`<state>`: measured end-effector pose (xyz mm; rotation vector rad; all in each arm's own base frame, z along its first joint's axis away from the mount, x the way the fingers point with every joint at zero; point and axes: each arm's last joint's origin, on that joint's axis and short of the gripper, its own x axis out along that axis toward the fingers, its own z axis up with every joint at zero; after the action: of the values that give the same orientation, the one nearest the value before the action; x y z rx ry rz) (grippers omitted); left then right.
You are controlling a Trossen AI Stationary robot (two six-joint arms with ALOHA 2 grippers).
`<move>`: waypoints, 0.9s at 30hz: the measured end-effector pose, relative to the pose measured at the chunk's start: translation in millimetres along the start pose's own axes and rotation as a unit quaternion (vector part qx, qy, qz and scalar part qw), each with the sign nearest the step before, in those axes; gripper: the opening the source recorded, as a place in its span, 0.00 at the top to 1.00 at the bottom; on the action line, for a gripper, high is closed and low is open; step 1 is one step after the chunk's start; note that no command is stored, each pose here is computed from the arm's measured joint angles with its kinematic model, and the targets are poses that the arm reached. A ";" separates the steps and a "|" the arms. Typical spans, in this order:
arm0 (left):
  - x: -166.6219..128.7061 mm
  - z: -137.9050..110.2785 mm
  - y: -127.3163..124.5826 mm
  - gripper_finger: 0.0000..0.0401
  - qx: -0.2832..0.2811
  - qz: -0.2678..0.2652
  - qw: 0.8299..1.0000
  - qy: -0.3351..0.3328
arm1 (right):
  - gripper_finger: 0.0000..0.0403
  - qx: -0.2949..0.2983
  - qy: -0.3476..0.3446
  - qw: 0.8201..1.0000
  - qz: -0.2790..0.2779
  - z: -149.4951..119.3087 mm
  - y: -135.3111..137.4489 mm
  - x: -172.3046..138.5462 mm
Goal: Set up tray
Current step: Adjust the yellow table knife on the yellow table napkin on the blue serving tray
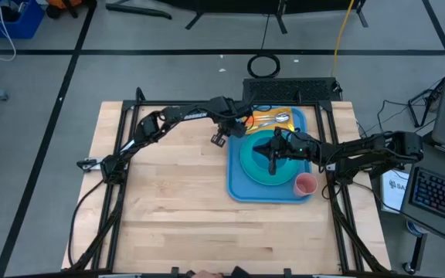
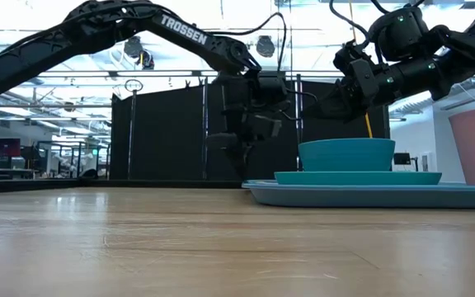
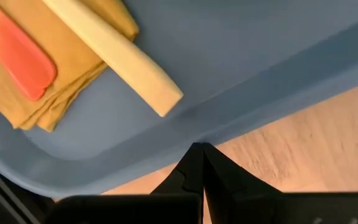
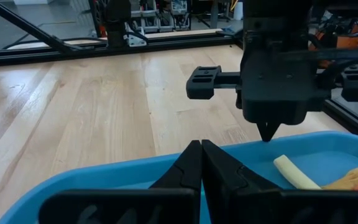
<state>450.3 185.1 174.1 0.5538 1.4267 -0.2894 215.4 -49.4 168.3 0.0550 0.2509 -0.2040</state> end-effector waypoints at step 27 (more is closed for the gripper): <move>-1.7 19.0 -5.6 1.00 0.039 0.055 0.998 0.013 | 1.00 0.001 0.001 1.000 0.000 -0.3 0.0 0.3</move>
<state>463.3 170.3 175.7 0.6999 1.4083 -0.2505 215.6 -49.5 168.0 0.0579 0.2522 -0.2043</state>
